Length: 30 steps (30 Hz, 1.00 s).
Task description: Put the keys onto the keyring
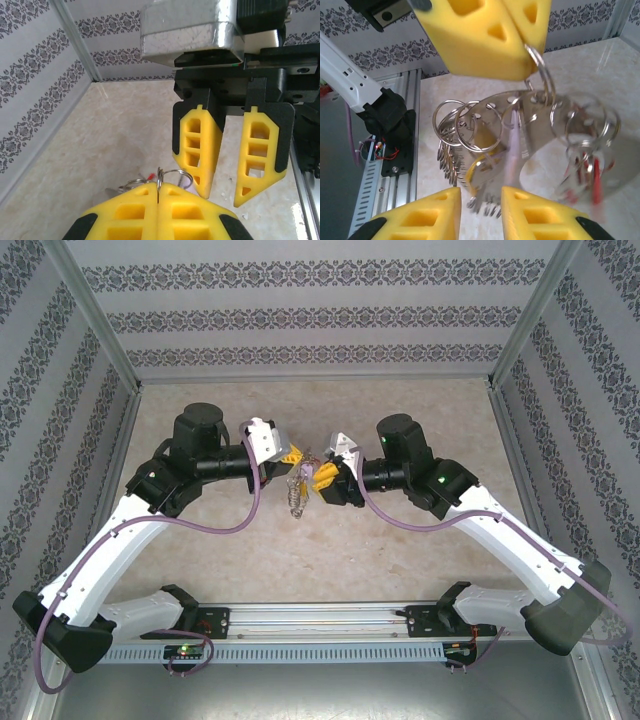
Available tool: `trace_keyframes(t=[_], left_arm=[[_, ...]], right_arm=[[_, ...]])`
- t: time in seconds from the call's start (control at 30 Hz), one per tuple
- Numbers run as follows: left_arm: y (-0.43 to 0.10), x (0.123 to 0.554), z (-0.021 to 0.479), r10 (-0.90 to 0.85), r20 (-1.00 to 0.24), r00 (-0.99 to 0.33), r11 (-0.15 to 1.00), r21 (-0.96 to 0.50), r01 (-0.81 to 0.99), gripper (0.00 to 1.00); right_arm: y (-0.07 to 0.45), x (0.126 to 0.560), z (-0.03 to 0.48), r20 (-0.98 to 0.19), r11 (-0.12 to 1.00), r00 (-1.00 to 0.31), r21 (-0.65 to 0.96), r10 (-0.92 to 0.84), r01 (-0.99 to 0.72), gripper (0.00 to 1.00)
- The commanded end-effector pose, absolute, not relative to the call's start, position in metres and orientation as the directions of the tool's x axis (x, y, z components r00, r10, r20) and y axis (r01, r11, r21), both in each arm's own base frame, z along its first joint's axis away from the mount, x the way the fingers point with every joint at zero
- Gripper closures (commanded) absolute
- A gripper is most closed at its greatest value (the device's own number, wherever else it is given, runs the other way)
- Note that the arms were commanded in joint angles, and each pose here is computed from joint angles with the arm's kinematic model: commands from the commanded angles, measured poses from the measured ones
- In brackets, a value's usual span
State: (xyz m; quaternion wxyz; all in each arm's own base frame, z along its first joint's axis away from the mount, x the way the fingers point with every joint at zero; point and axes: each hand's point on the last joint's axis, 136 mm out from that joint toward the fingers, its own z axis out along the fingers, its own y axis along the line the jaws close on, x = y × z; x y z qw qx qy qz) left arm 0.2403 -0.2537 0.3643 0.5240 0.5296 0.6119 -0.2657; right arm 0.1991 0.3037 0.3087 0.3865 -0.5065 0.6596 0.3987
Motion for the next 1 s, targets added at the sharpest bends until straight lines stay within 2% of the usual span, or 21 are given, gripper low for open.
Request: trace_keyframes(t=[0.0, 0.23, 0.53, 0.8, 0.97], left_arm=[[-0.251, 0.240, 0.397, 0.309, -0.931, 0.195, 0.325, 0.296, 0.898, 1.00], [-0.252, 0.239, 0.396, 0.304, -0.933, 0.192, 0.316, 0.289, 0.904, 1.00], [-0.253, 0.237, 0.397, 0.290, -0.939, 0.185, 0.300, 0.273, 0.914, 1.00], [-0.252, 0.236, 0.397, 0.289, -0.940, 0.182, 0.305, 0.271, 0.913, 1.00], [-0.252, 0.236, 0.397, 0.289, -0.939, 0.184, 0.305, 0.273, 0.913, 1.00]], right_arm=[[0.303, 0.194, 0.312, -0.919, 0.155, -0.170, 0.122, -0.356, -0.980, 0.76], [0.300, 0.197, 0.335, -0.947, 0.183, -0.110, 0.055, -0.302, -0.982, 0.75], [0.289, 0.205, 0.374, -0.975, 0.286, -0.001, -0.065, -0.224, -0.956, 0.68], [0.311, 0.205, 0.390, -0.981, 0.238, 0.045, -0.091, -0.191, -0.967, 0.68], [0.317, 0.214, 0.386, -0.977, 0.270, 0.036, -0.093, -0.208, -0.958, 0.70]])
